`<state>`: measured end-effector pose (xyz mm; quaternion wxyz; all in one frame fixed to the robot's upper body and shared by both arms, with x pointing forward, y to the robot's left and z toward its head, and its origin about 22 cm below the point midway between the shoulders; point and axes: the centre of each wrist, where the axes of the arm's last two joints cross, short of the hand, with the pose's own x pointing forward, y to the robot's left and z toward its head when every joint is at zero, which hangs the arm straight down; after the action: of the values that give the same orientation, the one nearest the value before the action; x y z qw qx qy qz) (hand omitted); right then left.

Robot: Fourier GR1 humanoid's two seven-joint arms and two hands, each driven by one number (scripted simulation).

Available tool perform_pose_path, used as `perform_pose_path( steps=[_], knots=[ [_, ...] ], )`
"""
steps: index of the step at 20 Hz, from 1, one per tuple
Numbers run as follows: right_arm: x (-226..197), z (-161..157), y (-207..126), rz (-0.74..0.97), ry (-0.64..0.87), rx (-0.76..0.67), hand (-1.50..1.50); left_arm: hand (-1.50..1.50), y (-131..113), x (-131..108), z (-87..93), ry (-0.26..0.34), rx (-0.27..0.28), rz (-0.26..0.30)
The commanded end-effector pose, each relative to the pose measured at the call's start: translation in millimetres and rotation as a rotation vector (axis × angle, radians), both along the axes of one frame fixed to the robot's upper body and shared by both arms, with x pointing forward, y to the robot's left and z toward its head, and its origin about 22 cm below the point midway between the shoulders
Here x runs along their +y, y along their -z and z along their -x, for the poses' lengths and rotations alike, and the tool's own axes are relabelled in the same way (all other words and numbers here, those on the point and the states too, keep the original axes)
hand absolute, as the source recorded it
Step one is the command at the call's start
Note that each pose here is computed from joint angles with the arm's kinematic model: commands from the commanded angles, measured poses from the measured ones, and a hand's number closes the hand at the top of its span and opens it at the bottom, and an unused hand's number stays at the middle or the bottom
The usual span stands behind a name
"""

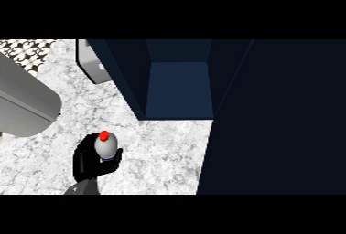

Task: Pick up the bottled water, place it into the cabinet and close the cabinet

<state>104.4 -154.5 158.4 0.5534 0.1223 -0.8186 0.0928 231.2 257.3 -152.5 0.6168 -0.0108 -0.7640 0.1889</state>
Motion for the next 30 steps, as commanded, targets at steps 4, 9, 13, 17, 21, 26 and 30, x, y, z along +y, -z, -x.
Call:
perform_pose_path(
  steps=[4,9,13,17,21,26,30],
  knots=[
    [3,15,-12,-0.017,0.033,-0.042,-1.50,1.50,-23,-37,7.5,0.132,-0.013,-0.009],
    [-11,24,-23,-0.018,0.021,-0.046,-1.50,1.50,-49,-38,20.2,0.191,0.011,0.037],
    [-15,7,-19,0.019,0.016,-0.062,-1.50,1.50,-82,-56,29.5,0.209,0.001,0.062],
    [-5,15,-17,-0.005,0.019,-0.032,-1.50,1.50,-111,-75,0.1,0.193,-0.024,0.037],
    [-4,30,-18,-0.013,0.018,-0.048,-1.50,1.50,-127,-95,10.8,0.212,-0.064,0.006],
    [0,18,-19,-0.015,0.017,-0.046,-1.50,1.50,-138,-104,-14.8,0.230,-0.091,-0.020],
    [-12,26,-14,0.000,0.005,-0.047,-1.50,1.50,-157,-132,-13.0,0.230,-0.053,-0.034]
  ],
)
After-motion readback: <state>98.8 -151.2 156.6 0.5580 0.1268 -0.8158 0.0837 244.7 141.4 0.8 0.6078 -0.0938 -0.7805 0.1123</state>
